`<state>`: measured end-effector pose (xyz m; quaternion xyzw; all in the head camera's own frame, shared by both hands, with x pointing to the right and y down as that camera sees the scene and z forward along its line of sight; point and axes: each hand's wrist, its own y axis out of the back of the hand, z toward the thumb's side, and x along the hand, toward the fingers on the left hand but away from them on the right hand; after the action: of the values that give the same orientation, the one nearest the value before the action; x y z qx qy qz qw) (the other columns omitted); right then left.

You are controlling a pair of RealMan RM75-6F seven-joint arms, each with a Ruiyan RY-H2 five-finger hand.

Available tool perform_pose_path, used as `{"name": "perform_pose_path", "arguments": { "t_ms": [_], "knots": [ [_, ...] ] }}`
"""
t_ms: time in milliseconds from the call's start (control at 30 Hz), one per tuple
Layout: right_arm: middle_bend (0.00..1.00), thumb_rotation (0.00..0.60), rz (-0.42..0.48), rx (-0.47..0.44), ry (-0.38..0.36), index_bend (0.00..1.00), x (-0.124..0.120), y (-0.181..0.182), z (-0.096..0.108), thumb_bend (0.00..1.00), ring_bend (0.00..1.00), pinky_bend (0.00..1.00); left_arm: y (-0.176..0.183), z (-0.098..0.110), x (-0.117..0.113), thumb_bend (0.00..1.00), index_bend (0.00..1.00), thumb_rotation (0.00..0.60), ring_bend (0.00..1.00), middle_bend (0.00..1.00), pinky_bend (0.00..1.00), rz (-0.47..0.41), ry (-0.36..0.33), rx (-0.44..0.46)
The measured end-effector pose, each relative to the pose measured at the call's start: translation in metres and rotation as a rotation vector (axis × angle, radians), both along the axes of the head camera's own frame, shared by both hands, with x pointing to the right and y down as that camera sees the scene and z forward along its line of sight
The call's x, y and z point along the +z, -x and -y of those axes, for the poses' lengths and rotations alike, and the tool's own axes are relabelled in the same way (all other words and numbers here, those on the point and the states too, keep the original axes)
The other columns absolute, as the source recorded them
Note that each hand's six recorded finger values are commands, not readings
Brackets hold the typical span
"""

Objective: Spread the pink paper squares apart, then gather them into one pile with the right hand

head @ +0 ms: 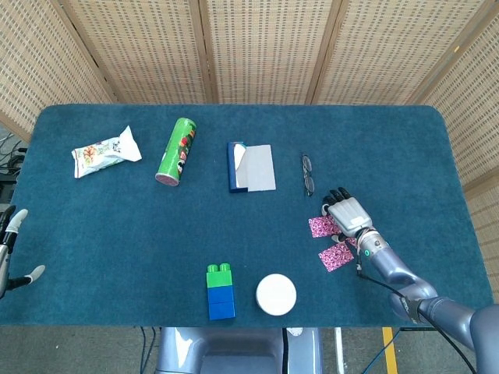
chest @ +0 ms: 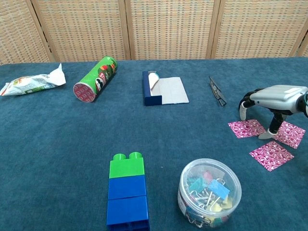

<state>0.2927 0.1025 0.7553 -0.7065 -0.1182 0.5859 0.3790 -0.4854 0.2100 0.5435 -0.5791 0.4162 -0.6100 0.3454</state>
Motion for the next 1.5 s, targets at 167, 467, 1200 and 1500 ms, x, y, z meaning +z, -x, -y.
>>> {"name": "perform_pose_path", "arguments": {
  "t_ms": [167,467,1200,1500],
  "knots": [
    [0.2,0.6,0.001,0.004,-0.002,0.44,0.0,-0.001,-0.001,0.25,0.0,0.01,0.0,0.0,0.001,0.18,0.04,0.6,0.0,0.0,0.0,0.001,0.003,0.0],
    [0.2,0.6,0.001,0.008,-0.002,0.45,0.002,-0.003,-0.002,0.26,0.0,0.01,0.0,0.0,0.002,0.18,0.04,0.6,0.0,0.0,0.0,0.002,0.006,0.001],
    [0.2,0.6,-0.006,-0.011,-0.009,0.45,-0.003,0.005,0.009,0.26,0.0,0.01,0.003,-0.002,0.005,0.18,0.04,0.6,0.0,0.0,0.0,0.003,0.012,-0.009],
    [0.2,0.6,-0.012,-0.007,-0.003,0.45,0.0,0.003,0.007,0.26,0.0,0.01,0.002,-0.002,0.005,0.18,0.04,0.6,0.0,0.0,0.0,0.003,0.012,-0.008]
  ]
}}
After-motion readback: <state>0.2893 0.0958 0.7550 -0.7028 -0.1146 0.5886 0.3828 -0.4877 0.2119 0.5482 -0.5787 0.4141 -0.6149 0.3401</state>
